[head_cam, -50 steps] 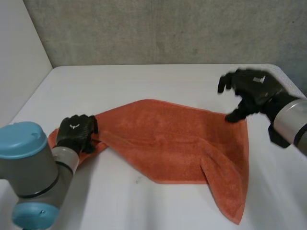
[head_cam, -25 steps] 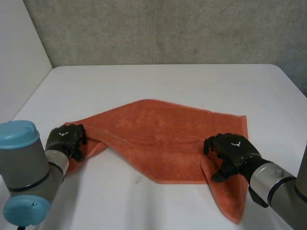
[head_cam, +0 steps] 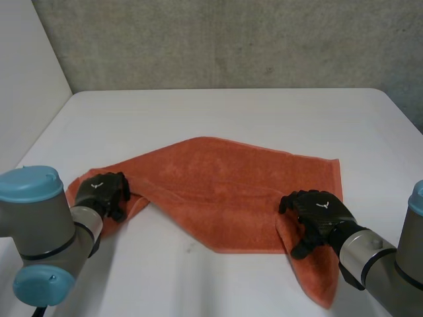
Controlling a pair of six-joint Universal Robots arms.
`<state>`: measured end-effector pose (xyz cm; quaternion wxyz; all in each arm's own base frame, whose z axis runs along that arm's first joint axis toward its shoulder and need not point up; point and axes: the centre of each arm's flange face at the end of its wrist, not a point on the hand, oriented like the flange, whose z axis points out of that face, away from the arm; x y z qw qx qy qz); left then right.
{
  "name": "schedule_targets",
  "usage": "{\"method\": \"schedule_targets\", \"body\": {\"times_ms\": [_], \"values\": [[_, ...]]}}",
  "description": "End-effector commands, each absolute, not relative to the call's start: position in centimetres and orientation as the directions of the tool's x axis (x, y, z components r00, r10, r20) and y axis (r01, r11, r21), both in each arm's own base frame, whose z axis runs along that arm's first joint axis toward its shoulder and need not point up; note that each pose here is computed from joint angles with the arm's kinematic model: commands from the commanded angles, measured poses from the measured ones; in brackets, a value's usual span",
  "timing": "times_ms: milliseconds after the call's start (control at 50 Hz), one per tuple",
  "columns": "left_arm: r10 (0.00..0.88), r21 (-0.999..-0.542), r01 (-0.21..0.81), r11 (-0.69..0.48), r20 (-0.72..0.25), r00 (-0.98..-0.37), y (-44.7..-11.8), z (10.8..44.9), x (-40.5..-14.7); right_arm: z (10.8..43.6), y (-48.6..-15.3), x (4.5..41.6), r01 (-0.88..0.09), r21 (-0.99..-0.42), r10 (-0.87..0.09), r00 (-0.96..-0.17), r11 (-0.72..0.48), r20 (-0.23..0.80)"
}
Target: Fold the laundry
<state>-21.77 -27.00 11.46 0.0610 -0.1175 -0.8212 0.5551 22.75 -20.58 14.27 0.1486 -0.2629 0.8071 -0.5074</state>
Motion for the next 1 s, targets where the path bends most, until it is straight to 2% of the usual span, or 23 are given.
{"method": "schedule_targets", "body": {"times_ms": [20, 160, 380, 820, 920, 960, 1000], "values": [[0.277, -0.923, 0.125, 0.363, -0.021, -0.961, -26.7, 11.5, -22.0, 14.3, -20.5, 22.7, -0.289, -0.896, -0.581, -0.813, 0.337, 0.044], [0.320, -0.924, 0.135, 0.356, -0.015, -0.947, -25.5, 11.7, -23.2, 14.3, -20.4, 22.8, -0.302, -0.895, -0.588, -0.807, 0.328, 0.057], [0.330, -0.925, 0.125, 0.360, 0.001, -0.944, -25.4, 11.4, -23.7, 14.3, -20.5, 22.8, -0.302, -0.896, -0.589, -0.806, 0.327, 0.057], [0.330, -0.928, 0.138, 0.346, -0.017, -0.944, -28.1, 9.8, -24.7, 14.3, -20.3, 22.9, -0.304, -0.896, -0.593, -0.803, 0.325, 0.057], [0.291, -0.947, 0.120, 0.299, -0.030, -0.956, -28.7, 10.5, -24.5, 14.3, -20.4, 22.9, -0.304, -0.895, -0.591, -0.805, 0.327, 0.058], [0.240, -0.964, 0.100, 0.245, -0.039, -0.970, -29.2, 11.8, -24.0, 14.3, -20.3, 22.9, -0.304, -0.895, -0.591, -0.805, 0.326, 0.058], [0.224, -0.972, 0.089, 0.219, -0.039, -0.974, -29.2, 12.7, -23.9, 14.2, -20.3, 22.9, -0.305, -0.894, -0.591, -0.805, 0.329, 0.057]]}}
